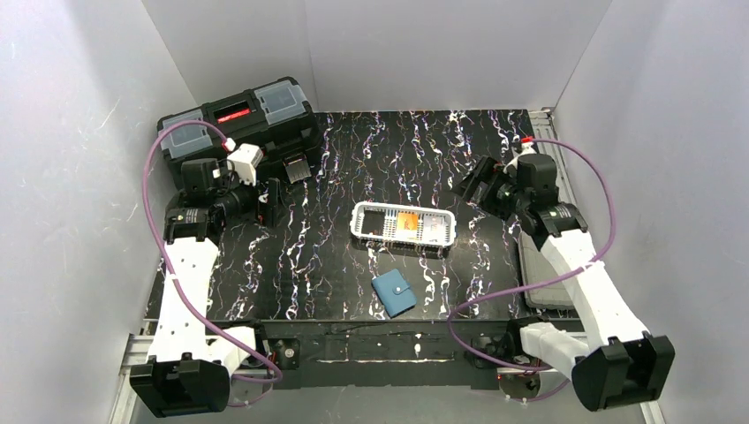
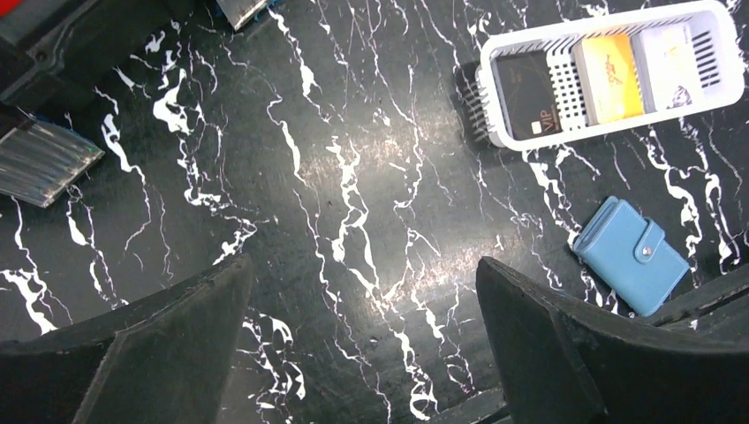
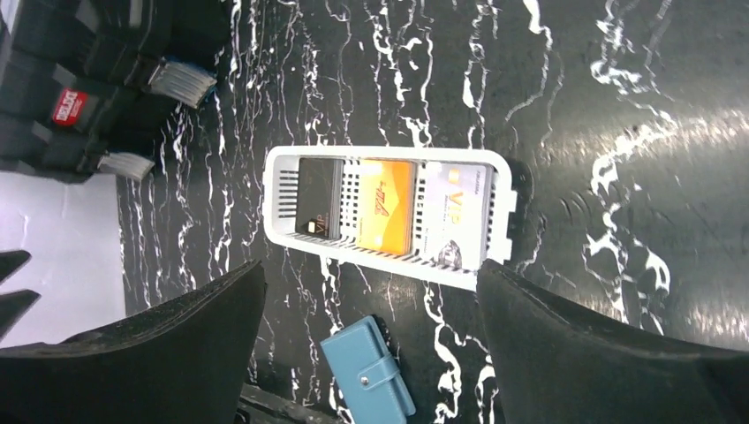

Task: Put the credit cards into the card holder
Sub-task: Move the card holder to the center of the board.

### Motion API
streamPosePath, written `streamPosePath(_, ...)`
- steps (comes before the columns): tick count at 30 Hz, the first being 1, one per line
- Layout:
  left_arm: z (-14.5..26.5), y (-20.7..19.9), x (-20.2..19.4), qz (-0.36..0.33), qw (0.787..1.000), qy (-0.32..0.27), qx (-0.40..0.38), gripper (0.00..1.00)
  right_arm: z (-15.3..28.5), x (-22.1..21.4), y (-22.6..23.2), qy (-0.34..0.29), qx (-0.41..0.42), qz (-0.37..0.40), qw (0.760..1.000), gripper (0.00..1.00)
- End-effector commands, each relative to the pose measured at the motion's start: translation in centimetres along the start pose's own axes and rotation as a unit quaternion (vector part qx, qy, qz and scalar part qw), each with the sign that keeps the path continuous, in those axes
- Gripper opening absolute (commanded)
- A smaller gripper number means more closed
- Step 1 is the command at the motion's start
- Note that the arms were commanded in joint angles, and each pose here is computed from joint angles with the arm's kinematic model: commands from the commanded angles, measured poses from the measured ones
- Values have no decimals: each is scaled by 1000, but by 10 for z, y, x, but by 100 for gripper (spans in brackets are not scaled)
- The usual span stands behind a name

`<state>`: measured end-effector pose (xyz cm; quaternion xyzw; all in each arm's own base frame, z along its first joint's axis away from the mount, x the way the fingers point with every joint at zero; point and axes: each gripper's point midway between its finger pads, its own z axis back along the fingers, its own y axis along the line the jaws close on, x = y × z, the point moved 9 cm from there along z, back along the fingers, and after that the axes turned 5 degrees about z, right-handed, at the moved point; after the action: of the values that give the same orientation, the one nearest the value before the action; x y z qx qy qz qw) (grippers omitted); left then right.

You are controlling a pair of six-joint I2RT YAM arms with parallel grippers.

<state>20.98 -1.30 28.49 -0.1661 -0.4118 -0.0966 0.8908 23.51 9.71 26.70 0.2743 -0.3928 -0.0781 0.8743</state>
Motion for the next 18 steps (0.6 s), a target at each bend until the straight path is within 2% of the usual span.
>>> streamPosePath(1, 6, 0, -16, -12, 1000, 20, 6, 98, 13, -14, 5, 19, -50, 5, 999, 89)
streamPosePath(3, 5, -2, -19, -31, 999, 18, -11, 98, 8, -31, 17, 43, -126, 87, 987, 88)
streamPosePath(7, 8, -12, -32, -75, 994, 27, -81, 98, -4, -84, 40, 94, -169, 216, 957, 90)
streamPosePath(13, 14, -16, -52, -167, 978, 27, -125, 98, -10, -157, 61, 182, -126, 344, 912, 96)
streamPosePath(15, 14, -18, -57, -197, 971, 16, -138, 98, -14, -174, 66, 204, -95, 361, 905, 96)
streamPosePath(18, 14, -20, -55, -201, 968, 4, -149, 98, -19, -189, 74, 232, -38, 364, 901, 97)
